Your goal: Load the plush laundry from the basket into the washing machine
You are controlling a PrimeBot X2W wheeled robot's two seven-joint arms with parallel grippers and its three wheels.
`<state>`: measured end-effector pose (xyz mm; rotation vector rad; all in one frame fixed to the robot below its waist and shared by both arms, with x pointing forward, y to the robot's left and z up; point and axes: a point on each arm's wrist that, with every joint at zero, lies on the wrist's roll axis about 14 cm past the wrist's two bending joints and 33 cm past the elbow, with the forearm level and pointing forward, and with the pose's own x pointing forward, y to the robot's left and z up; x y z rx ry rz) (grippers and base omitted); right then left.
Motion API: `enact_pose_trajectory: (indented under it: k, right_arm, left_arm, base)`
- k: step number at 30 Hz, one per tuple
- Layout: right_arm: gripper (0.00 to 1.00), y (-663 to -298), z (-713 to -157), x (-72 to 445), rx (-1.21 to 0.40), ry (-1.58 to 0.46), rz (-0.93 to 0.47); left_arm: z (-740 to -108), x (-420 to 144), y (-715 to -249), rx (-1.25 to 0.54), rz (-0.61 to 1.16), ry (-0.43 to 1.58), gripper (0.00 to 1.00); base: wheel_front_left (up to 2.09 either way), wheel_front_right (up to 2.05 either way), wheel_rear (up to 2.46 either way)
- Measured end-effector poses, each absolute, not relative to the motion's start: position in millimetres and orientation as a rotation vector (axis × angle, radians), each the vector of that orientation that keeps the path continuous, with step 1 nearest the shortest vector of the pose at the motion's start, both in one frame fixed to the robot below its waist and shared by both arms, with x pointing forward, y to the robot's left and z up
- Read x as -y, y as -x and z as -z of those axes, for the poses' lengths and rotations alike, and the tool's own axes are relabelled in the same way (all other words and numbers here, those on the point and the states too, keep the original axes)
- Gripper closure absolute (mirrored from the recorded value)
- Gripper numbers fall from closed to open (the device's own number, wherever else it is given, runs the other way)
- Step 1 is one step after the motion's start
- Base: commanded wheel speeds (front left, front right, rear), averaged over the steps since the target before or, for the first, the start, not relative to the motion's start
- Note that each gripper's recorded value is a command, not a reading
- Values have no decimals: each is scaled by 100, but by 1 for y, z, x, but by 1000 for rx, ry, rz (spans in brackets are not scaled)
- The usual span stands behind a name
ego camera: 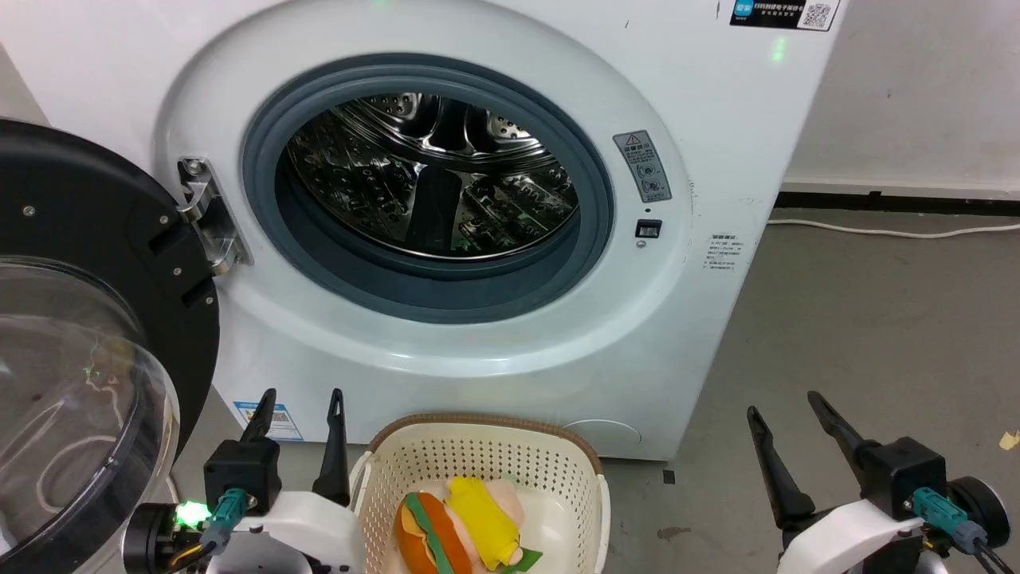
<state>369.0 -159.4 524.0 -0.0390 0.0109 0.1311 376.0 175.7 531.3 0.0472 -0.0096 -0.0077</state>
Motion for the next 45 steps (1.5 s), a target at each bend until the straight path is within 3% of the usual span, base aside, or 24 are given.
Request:
enact_pose_trajectory:
  k: [23,45]
  right_arm:
    - [0,-384,-519,177,5,13,-80]
    - [0,-408,-494,194,-31,-31,-28]
  left_arm:
    - [-501,-151,-403,-44,99,-49,0]
    - [-407,-119,-442,-278,260,-91,0]
  base:
    - [0,0,0]
    - [0,0,0]
